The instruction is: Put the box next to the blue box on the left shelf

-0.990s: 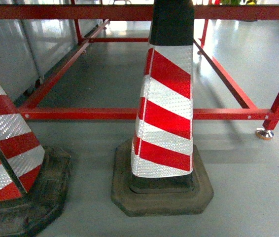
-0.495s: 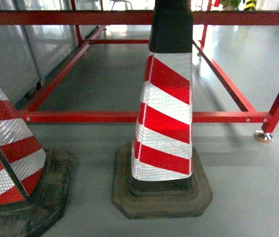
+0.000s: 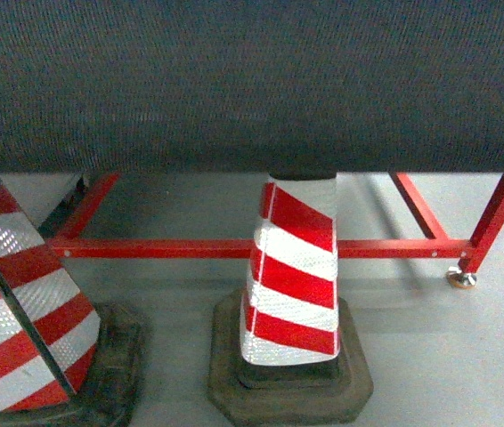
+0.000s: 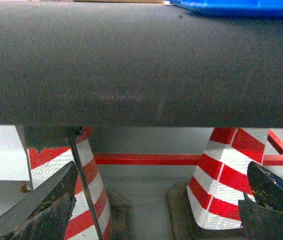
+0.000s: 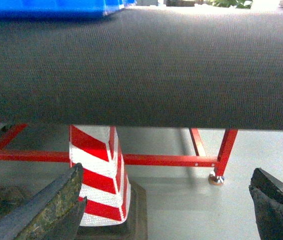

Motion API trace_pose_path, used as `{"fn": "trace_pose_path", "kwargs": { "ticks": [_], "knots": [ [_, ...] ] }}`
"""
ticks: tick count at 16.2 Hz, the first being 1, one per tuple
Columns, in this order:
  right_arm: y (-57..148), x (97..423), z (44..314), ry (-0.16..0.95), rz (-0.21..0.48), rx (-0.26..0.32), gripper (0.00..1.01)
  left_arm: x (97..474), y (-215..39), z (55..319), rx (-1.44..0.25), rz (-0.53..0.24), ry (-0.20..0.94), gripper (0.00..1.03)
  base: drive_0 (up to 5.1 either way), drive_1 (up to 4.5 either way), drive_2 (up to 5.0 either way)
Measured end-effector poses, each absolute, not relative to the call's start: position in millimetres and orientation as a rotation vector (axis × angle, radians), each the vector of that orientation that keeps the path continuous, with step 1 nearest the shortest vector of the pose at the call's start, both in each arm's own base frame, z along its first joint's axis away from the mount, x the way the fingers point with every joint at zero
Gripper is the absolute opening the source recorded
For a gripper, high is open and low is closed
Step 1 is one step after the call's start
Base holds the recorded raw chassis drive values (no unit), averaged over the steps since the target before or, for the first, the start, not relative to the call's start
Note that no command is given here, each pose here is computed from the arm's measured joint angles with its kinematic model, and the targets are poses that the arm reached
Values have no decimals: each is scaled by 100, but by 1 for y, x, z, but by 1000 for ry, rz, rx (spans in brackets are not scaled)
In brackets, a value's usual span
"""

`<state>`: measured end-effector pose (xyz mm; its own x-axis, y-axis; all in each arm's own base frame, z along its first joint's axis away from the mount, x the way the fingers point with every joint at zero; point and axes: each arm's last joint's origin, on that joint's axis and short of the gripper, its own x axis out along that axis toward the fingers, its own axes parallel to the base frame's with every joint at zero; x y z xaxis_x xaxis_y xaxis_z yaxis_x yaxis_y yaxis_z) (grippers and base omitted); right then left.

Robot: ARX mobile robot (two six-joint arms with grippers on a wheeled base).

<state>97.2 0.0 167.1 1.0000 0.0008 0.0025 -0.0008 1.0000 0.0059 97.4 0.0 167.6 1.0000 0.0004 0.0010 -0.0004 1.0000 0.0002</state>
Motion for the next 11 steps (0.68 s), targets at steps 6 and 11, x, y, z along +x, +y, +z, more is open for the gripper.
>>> {"fn": "trace_pose_path", "kwargs": {
  "ticks": [6,11],
  "knots": [
    [0,97,167,-2,0,6,98,97,0,168,1,0,-1,98,0,0,0],
    [0,97,167,-2,1,6,98,97,0,168,1,0,-1,98,0,0,0]
  ]
}}
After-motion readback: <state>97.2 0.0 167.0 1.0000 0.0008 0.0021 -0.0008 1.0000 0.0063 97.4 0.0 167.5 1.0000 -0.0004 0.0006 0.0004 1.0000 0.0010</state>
